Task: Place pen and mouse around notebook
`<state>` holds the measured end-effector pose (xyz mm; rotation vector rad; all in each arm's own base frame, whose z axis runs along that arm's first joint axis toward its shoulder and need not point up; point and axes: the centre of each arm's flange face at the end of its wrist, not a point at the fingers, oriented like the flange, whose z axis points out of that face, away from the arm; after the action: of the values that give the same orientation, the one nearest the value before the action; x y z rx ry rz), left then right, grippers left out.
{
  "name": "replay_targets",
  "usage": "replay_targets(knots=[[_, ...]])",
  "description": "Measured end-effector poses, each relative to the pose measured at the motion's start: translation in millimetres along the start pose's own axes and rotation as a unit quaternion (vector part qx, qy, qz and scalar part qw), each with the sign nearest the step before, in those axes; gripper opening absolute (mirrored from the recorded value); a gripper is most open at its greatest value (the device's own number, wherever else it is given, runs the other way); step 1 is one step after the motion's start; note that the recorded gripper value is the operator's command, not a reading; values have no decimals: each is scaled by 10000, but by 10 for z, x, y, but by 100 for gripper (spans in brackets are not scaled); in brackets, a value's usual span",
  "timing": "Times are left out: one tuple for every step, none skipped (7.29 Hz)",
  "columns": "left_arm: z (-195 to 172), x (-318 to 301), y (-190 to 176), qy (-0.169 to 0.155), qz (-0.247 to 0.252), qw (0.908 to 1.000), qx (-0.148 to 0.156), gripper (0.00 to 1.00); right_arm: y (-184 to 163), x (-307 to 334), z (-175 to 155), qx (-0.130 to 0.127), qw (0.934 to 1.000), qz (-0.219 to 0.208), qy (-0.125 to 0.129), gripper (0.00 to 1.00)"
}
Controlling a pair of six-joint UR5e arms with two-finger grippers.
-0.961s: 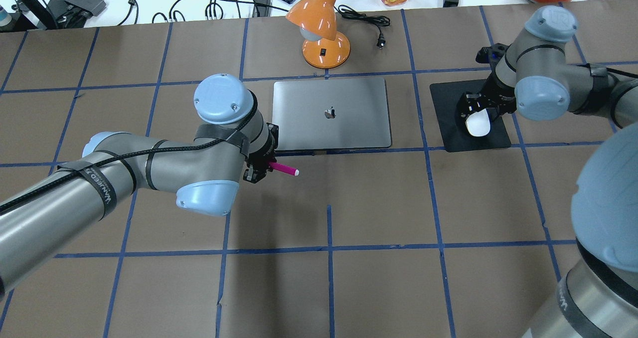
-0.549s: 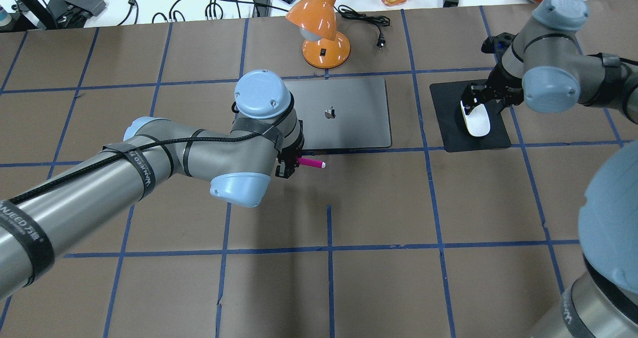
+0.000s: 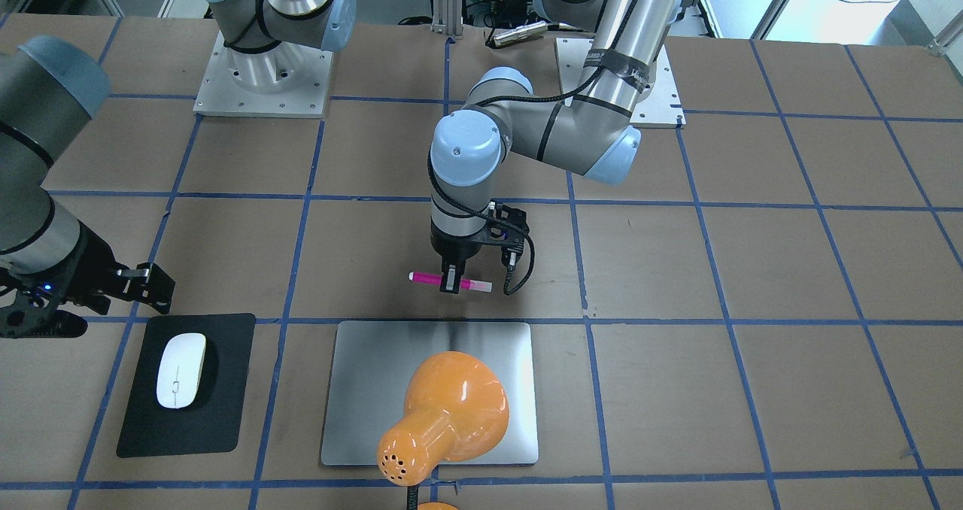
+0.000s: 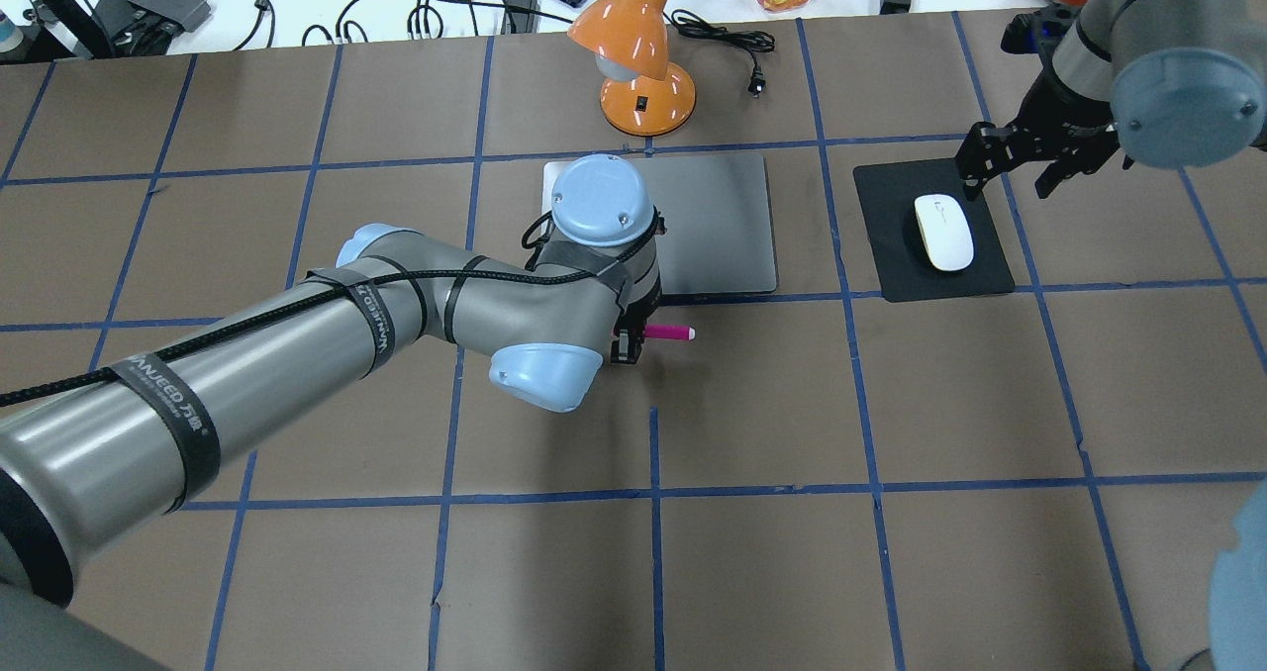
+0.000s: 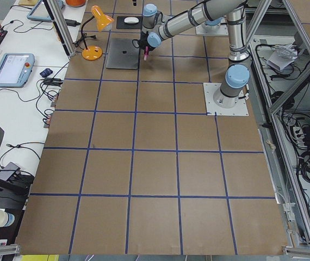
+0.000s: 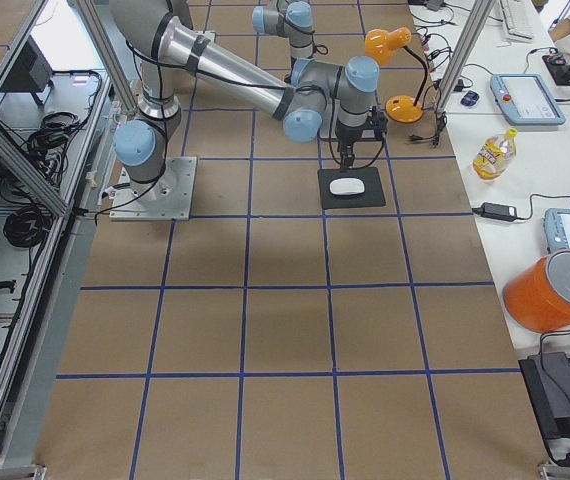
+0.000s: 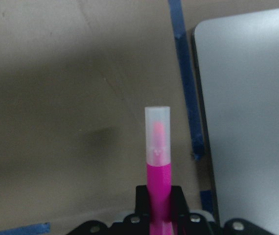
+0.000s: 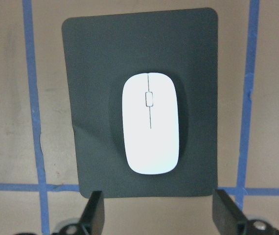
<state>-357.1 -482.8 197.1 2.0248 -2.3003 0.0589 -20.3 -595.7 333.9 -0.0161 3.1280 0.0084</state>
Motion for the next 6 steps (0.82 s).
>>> replay_targets(knots=[[26,-46,68,-36,-24,10000,14,0,37,-7,-215,-85,10000,6,2,89],[45,-76,100,-76,-111,9999,20,0,85,-18,-461,-207,9998,11,-18,94],[59,-95,115,-112,-271,9996,17,0,151,-26,-709,-299,9995,20,-35,95],[77,-109,122,-143,-365,9992,18,0,252,-38,-942,-360,9993,32,-26,98],[107,-122,126,-179,-401,9990,25,29,398,-61,-1154,-401,9992,42,5,99],[144,-134,128,-216,-412,9989,32,77,549,-97,-1330,-397,9992,44,35,99]])
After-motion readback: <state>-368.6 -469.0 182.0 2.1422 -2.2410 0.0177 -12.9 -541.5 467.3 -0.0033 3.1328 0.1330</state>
